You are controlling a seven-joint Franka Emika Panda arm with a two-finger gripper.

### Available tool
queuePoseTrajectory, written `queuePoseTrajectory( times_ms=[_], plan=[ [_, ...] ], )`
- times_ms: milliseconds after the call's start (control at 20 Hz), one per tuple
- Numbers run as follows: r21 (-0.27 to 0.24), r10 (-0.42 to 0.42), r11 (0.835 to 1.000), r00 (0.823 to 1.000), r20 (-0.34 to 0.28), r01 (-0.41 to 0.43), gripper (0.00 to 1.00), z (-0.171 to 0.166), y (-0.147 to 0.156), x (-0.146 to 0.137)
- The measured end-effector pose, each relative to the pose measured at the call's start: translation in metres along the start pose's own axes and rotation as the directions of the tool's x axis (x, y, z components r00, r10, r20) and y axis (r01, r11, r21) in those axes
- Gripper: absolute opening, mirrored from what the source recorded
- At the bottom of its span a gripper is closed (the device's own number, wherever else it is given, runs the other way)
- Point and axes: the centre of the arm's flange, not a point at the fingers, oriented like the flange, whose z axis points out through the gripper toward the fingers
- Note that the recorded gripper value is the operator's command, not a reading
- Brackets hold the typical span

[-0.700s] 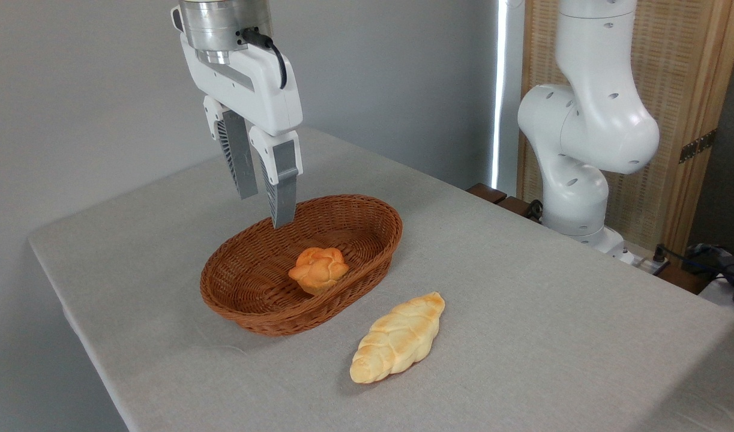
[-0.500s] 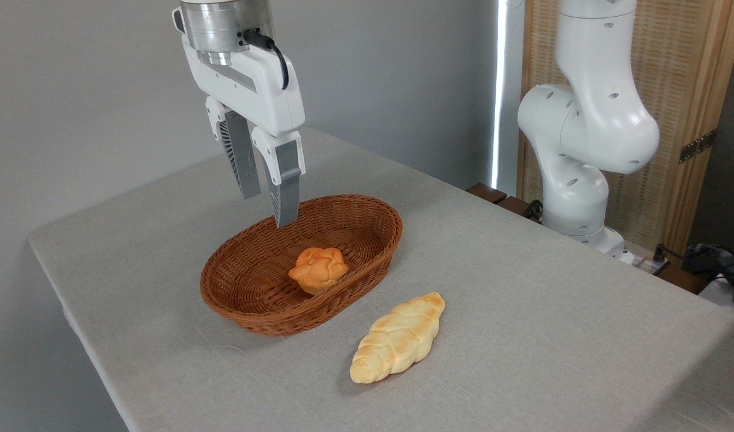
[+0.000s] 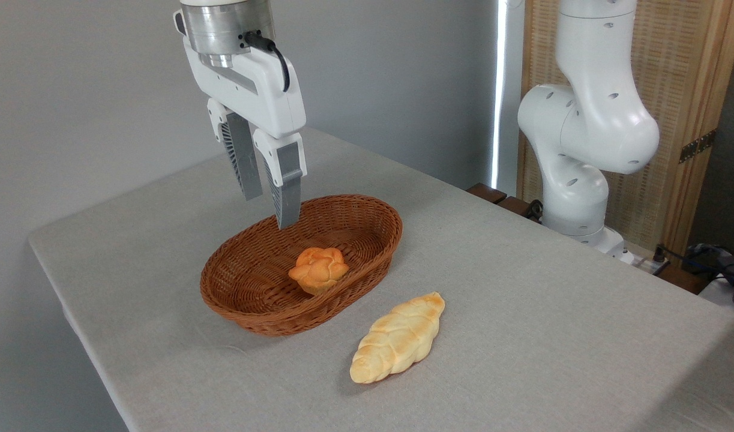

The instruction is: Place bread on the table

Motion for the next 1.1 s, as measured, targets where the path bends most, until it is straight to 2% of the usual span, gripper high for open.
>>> queuePoseTrajectory(
  times_ms=[200, 400, 600, 750, 1000, 1100],
  plan=[
    [-0.027, 0.056, 0.998, 0.998, 0.026, -0.055, 1.0, 0.03, 0.027, 0.017],
    [-0.017, 0.117, 0.993, 0.993, 0.011, -0.117, 1.0, 0.07, 0.058, 0.035],
    [-0.02, 0.151, 0.988, 0.988, 0.016, -0.151, 1.0, 0.1, 0.079, 0.024],
    [-0.035, 0.231, 0.973, 0.972, 0.047, -0.229, 1.0, 0.115, 0.089, 0.015],
    [-0.051, 0.285, 0.958, 0.956, 0.076, -0.281, 1.0, 0.129, 0.097, 0.013],
    [-0.04, 0.313, 0.95, 0.944, 0.11, -0.31, 1.0, 0.136, 0.101, 0.012]
  ],
)
